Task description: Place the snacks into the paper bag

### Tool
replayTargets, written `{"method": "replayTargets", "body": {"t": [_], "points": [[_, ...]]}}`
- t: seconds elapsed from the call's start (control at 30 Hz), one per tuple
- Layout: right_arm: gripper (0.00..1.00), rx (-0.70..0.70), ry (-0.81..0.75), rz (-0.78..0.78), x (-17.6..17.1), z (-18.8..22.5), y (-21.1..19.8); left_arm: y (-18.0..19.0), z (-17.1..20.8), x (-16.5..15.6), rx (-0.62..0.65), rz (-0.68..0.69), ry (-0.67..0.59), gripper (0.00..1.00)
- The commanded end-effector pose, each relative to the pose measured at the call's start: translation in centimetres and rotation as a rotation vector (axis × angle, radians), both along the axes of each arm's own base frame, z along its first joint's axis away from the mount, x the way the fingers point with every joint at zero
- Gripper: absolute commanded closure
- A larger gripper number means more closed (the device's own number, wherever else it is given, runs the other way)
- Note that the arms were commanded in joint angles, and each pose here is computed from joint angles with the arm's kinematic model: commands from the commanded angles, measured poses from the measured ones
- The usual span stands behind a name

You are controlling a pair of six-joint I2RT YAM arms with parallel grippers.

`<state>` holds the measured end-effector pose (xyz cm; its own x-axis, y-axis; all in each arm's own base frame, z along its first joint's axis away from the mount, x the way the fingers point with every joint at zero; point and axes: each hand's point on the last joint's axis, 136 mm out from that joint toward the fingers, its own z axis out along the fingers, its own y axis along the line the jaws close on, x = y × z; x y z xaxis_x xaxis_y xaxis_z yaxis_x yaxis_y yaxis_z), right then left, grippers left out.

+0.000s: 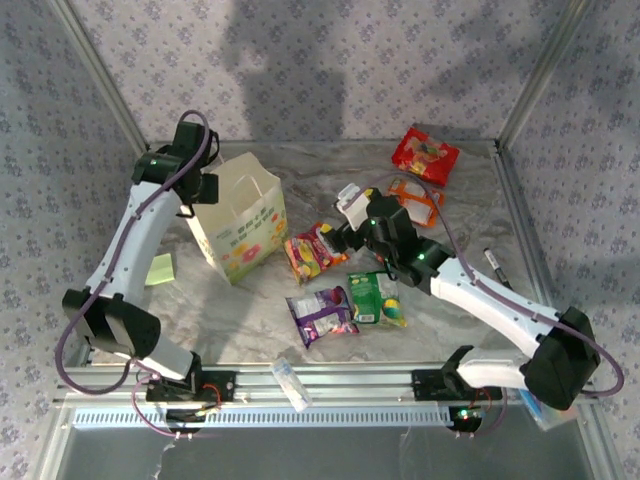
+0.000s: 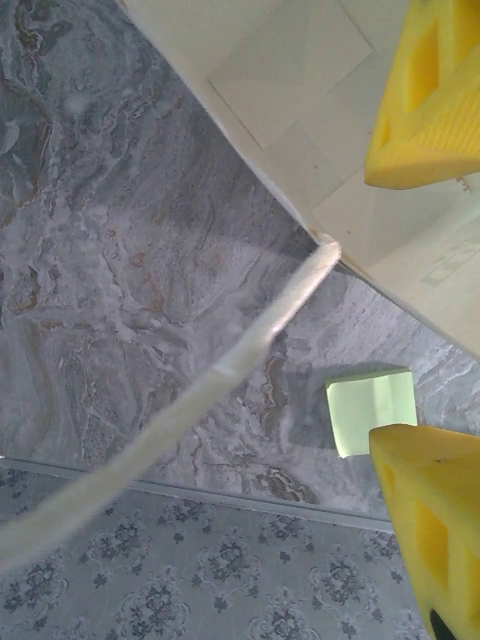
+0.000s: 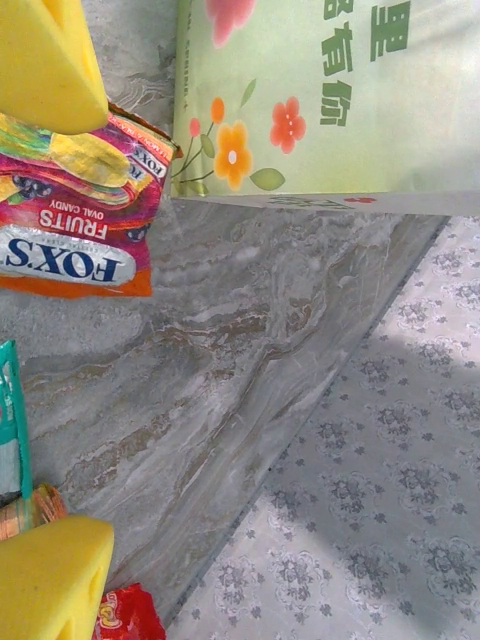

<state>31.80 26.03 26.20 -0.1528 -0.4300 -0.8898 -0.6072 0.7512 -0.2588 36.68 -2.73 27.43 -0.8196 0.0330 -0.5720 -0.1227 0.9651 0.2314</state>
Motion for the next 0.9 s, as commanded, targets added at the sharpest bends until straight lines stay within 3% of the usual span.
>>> {"method": "replayTargets", "body": {"t": [0.0, 0.27, 0.4, 0.53, 0.63, 0.87], "points": [[0.0, -0.006, -0.031, 0.002, 0.4, 1.4, 0.5, -0.4, 0.8, 1.3, -0.008, -0.044, -0.031, 0.37], [0.0, -0.026, -0.023, 0.007, 0.4, 0.9, 1.0, -1.1, -0.3, 1.9, -0.038, -0.061, 0.0, 0.55], [0.0, -0.032, -0.024, 0.008, 0.3, 0.8, 1.0, -1.1, 0.1, 1.5, -0.059, -0.04, -0.001, 0.75], [0.0, -0.035, -0.021, 0.01, 0.3, 0.6, 1.1, -1.2, 0.6, 1.0, -0.086, -0.023, 0.0, 0.82], [0.0, -0.035, -0.018, 0.014, 0.1, 0.4, 1.2, -1.4, 0.8, 0.4, -0.109, -0.031, 0.007, 0.94], [0.0, -0.041, -0.024, 0.007, -0.3, 0.2, 0.7, -1.1, 0.7, -0.9, -0.13, 0.021, 0.04, 0.98]]}}
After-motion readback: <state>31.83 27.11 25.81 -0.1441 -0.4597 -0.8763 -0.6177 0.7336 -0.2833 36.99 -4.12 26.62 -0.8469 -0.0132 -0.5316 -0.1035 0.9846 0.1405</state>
